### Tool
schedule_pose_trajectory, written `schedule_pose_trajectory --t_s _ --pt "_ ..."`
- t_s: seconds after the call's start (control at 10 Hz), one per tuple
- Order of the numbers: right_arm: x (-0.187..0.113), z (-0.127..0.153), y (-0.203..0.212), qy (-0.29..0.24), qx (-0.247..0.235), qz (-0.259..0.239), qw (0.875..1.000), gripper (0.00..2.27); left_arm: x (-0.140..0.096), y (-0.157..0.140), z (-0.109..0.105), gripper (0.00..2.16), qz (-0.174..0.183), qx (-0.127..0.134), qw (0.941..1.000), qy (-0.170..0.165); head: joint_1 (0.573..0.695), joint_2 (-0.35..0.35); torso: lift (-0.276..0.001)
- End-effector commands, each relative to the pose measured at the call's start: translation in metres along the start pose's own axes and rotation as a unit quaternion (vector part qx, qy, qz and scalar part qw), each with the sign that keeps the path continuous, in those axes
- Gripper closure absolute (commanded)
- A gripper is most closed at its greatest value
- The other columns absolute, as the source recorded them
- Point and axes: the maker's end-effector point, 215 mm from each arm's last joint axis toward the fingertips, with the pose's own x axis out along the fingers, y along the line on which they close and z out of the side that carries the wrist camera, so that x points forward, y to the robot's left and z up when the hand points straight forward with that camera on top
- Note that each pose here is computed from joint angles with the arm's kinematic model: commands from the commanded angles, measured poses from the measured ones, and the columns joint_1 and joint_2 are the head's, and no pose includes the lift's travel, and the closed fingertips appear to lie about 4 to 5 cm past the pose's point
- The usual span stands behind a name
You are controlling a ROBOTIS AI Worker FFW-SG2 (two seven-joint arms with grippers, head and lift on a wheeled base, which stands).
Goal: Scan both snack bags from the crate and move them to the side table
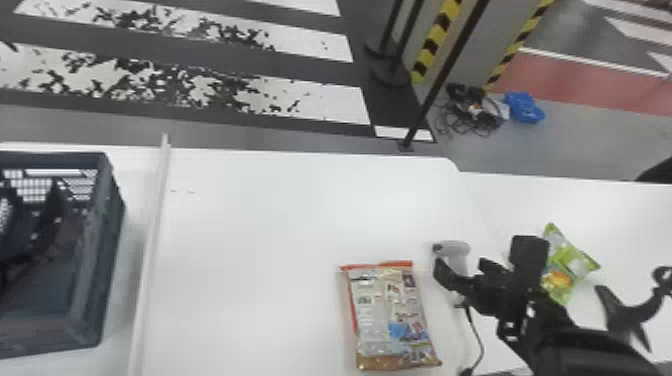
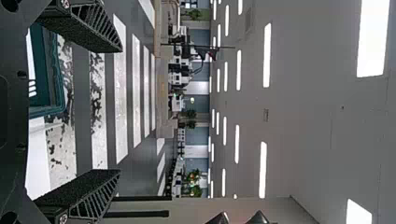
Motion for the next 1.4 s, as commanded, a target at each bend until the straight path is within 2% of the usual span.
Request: schedule_pose_trajectory --t_s 0.0,0.2,0.5,0.8,1.0,1.3 --pt "-0.023 -0.005 0.017 0.014 0.038 0.023 0.999 0.06 0.000 0.001 0.002 0.07 0.000 0.001 1.0000 -0.001 0.695 -0.245 -0.029" --pt "-0.057 -0.030 0.045 0.060 0.102 0.072 0.990 0.06 0.000 0.002 -0.001 0.07 0.001 0.002 1.0000 0.002 0.695 -0.225 -0.029" --pt "-0.080 -0.067 0.067 0.139 0.147 0.110 0.973 0.06 -0.003 0.003 -0.004 0.07 0.003 0.002 1.0000 0.004 0.695 -0.174 -0.029" --pt "-0.078 -0.084 0.072 0.161 0.168 0.131 0.964 0.06 -0.005 0.004 -0.006 0.07 0.003 0.002 1.0000 0.006 0.695 -0.162 -0.029" --pt "-0.071 -0.090 0.077 0.164 0.198 0.167 0.952 0.06 -0.005 0.003 -0.007 0.07 0.002 0.001 1.0000 0.006 0.695 -0.150 -0.029" --pt "-0.062 -0.092 0.075 0.166 0.213 0.188 0.944 0.06 -0.006 0.002 -0.007 0.07 0.001 0.001 1.0000 0.007 0.695 -0.151 -0.029"
